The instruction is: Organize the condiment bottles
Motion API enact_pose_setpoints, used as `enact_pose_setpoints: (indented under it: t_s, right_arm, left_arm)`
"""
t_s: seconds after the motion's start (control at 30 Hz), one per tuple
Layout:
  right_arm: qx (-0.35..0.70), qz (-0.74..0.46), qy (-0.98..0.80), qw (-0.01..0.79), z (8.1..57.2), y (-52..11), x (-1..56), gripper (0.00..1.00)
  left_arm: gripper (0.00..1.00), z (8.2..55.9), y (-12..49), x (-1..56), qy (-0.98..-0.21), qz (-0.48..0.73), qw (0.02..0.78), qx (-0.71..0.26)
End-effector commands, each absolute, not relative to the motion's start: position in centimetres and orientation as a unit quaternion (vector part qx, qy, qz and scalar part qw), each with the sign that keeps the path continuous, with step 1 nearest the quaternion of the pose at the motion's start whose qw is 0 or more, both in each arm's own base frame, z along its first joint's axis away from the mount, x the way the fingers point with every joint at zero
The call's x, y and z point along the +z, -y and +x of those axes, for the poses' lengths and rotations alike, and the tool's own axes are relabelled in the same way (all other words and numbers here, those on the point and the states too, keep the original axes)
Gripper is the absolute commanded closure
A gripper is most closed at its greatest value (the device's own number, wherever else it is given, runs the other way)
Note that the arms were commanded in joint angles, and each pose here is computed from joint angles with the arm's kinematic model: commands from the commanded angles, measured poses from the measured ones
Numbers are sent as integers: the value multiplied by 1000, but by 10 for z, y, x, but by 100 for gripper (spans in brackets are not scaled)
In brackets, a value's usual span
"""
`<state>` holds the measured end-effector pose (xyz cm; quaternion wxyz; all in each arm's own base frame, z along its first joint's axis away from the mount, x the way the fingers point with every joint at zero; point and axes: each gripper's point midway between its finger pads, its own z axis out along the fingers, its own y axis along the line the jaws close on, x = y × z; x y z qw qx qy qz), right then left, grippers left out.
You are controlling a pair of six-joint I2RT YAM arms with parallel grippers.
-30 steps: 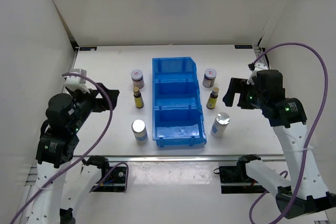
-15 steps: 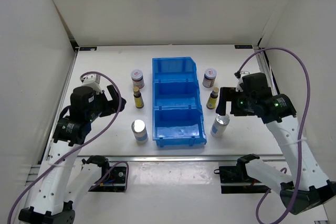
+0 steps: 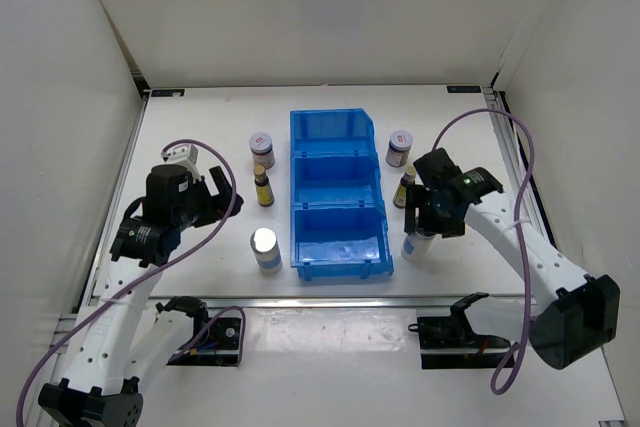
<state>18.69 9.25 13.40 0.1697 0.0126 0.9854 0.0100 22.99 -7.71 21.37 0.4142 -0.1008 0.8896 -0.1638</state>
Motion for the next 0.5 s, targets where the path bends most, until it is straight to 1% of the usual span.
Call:
enact_pose_setpoints:
  t_s: [0.0, 0.03, 0.07, 0.13, 0.17, 0.2, 0.27, 0.3, 0.33, 0.37, 0.4, 0.47]
  right_arm:
    - [-4, 33, -983, 180, 200, -94, 128, 20]
    - [-7, 33, -984, 173, 197, -93, 123, 24]
    - [-2, 32, -984, 174, 198, -95, 121, 34]
    - [-2, 32, -984, 174, 198, -95, 119, 46]
    - [7, 32, -984, 176, 196, -99, 121, 59]
    - [10, 32, -983, 182, 194, -97, 125, 66]
    - [23, 26, -978, 208, 198, -103, 145, 75]
    - [20, 22, -977, 212, 194, -103, 154, 84]
    - [16, 19, -972, 232, 196, -102, 167, 89]
    - [36, 7, -964, 262, 200, -112, 192, 93]
    - [43, -7, -962, 271, 200, -117, 202, 97]
    - [67, -40, -953, 293, 197, -133, 224, 100]
  left_arm:
    - [0, 231, 74, 216, -887, -108, 421, -157]
    - [0, 230, 73, 212, -889, -108, 417, -155]
    - [0, 230, 74, 212, -888, -112, 416, -157]
    - [0, 230, 74, 212, -888, -112, 416, -157]
    - [0, 231, 74, 210, -891, -112, 412, -156]
    - [0, 231, 74, 210, -891, -112, 412, -156]
    - [0, 231, 74, 210, -891, -112, 412, -156]
    - [0, 231, 74, 210, -891, -112, 412, -156]
    - [0, 231, 74, 210, -891, -112, 412, -156]
    - [0, 231, 74, 210, -891, -112, 412, -156]
    - [0, 229, 76, 213, -889, -105, 416, -161]
    - [0, 228, 79, 213, -890, -96, 413, -168]
